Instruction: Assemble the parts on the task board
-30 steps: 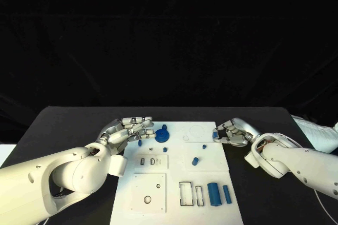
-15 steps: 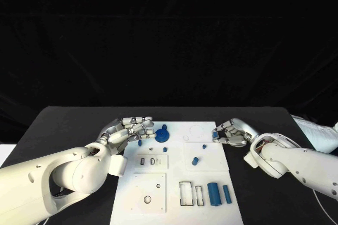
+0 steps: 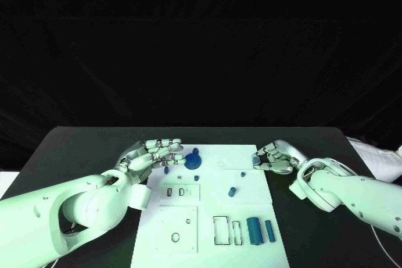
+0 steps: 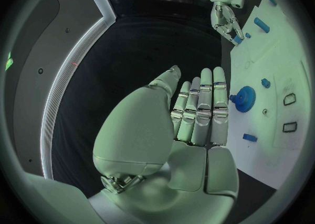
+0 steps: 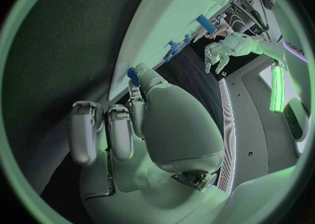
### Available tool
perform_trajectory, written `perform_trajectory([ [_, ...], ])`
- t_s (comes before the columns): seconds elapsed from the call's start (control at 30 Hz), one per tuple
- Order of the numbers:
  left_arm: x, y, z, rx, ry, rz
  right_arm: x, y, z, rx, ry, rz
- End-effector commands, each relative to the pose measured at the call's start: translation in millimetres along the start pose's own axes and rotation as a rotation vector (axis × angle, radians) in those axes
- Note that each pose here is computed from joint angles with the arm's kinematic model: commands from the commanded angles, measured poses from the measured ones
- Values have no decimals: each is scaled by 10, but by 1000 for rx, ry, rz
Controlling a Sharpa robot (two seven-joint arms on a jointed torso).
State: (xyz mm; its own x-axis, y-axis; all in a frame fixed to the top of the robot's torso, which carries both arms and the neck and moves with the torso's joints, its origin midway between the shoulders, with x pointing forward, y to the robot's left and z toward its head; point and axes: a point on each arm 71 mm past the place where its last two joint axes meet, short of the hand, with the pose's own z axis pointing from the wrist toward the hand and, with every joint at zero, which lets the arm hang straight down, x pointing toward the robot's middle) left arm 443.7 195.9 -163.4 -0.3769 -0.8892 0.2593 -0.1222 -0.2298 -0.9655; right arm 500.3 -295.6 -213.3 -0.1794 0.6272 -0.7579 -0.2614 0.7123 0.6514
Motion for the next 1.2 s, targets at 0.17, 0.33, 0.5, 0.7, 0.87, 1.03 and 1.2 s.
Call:
perform_trajectory([
  [0.17,-7,-6,9,6,16,-8,13,111,13,-5,-13,40],
  [0.33,-83,-11,28,12,-4,-1,85,310,39,-12,24,63],
  [0.5,-124,-11,46,15,-14,3,169,537,69,-35,53,60],
  [0.7,-176,-9,75,20,-26,10,412,903,124,-76,114,6],
  [0.87,-211,-7,87,20,-36,8,659,1185,168,-126,166,-87],
  [1.03,-213,-3,98,20,-38,7,889,1399,212,-161,202,-154],
  [1.2,-209,-1,102,18,-38,6,1113,1514,253,-175,225,-205],
])
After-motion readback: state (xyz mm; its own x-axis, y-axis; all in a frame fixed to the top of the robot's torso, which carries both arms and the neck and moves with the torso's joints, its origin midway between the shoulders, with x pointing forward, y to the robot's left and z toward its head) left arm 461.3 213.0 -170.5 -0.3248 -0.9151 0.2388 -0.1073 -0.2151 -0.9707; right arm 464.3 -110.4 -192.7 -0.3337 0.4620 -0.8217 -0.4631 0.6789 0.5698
